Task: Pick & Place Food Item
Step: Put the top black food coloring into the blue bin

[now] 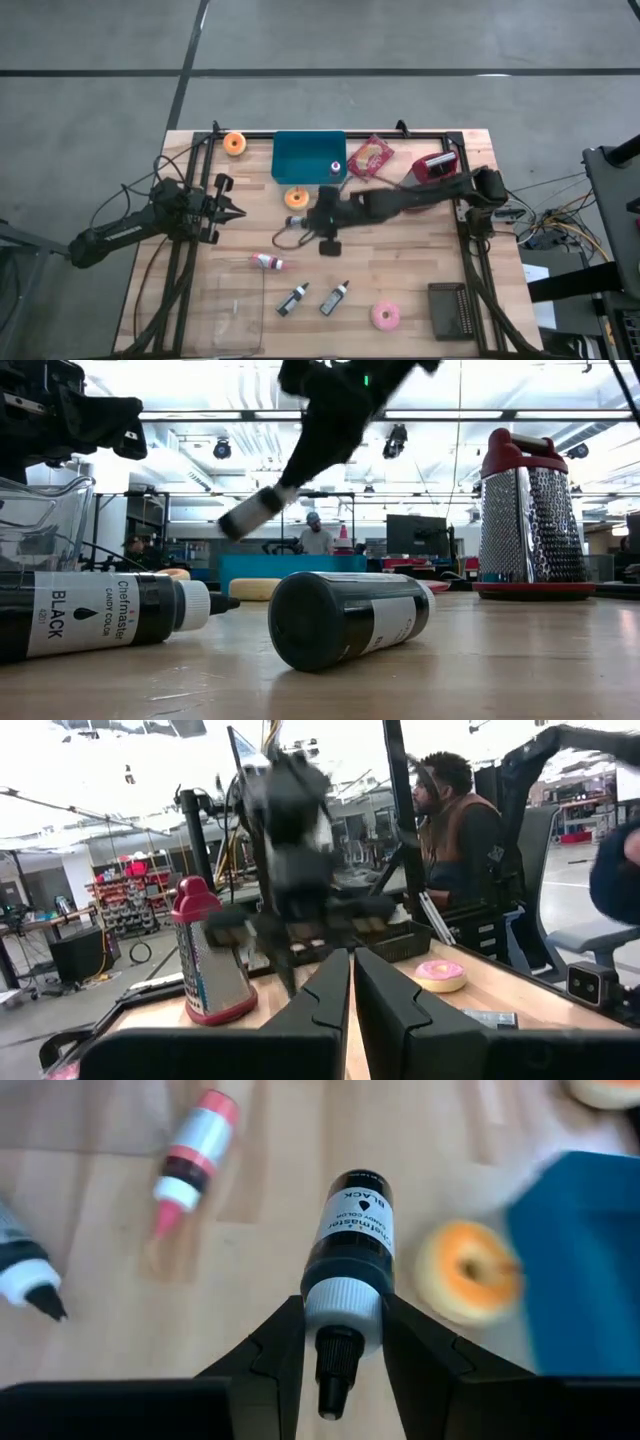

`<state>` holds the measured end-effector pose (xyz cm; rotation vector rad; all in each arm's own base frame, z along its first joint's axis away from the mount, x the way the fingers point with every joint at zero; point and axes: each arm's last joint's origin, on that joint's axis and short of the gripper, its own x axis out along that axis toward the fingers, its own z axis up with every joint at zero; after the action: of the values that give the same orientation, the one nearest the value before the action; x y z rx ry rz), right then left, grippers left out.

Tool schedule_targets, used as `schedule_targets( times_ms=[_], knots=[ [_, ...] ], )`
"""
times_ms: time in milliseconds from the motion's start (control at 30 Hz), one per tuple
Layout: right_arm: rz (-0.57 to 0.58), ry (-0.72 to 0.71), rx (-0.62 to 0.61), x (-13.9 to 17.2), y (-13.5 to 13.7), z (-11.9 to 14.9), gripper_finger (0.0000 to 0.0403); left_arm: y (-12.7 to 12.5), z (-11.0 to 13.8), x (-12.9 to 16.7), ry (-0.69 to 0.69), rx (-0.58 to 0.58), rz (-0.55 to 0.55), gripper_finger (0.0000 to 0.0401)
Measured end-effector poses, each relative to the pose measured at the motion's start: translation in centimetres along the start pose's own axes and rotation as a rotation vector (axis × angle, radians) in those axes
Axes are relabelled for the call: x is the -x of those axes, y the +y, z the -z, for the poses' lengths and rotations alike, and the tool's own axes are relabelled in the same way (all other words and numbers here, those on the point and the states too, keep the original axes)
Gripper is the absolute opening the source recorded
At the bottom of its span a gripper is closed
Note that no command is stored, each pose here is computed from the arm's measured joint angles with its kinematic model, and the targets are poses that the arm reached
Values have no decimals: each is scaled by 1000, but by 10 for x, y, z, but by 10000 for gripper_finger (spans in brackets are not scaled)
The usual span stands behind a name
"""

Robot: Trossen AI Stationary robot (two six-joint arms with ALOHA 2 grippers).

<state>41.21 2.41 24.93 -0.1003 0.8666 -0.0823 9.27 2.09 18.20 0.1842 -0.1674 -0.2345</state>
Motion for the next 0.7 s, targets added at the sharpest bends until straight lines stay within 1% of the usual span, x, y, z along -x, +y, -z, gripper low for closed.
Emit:
schedule_targets(
  times_ms=[67, 133, 200, 400, 567, 700],
  knots=[
    [21, 41, -19, 15, -17, -15, 107, 0, 0, 0, 2, 2, 1, 26],
    [46, 74, -37, 25, -35, -27, 107, 0, 1, 0, 6, 5, 1, 26],
    [67, 127, -48, 29, -52, -33, 107, 0, 1, 0, 6, 5, 1, 26],
    [104, 294, -90, 31, -90, -39, 107, 0, 1, 0, 6, 5, 1, 26],
    [121, 393, -92, 27, -122, -39, 107, 0, 1, 0, 6, 5, 1, 26],
    [125, 435, -79, 25, -147, -42, 107, 0, 1, 0, 6, 5, 1, 26]
  ],
)
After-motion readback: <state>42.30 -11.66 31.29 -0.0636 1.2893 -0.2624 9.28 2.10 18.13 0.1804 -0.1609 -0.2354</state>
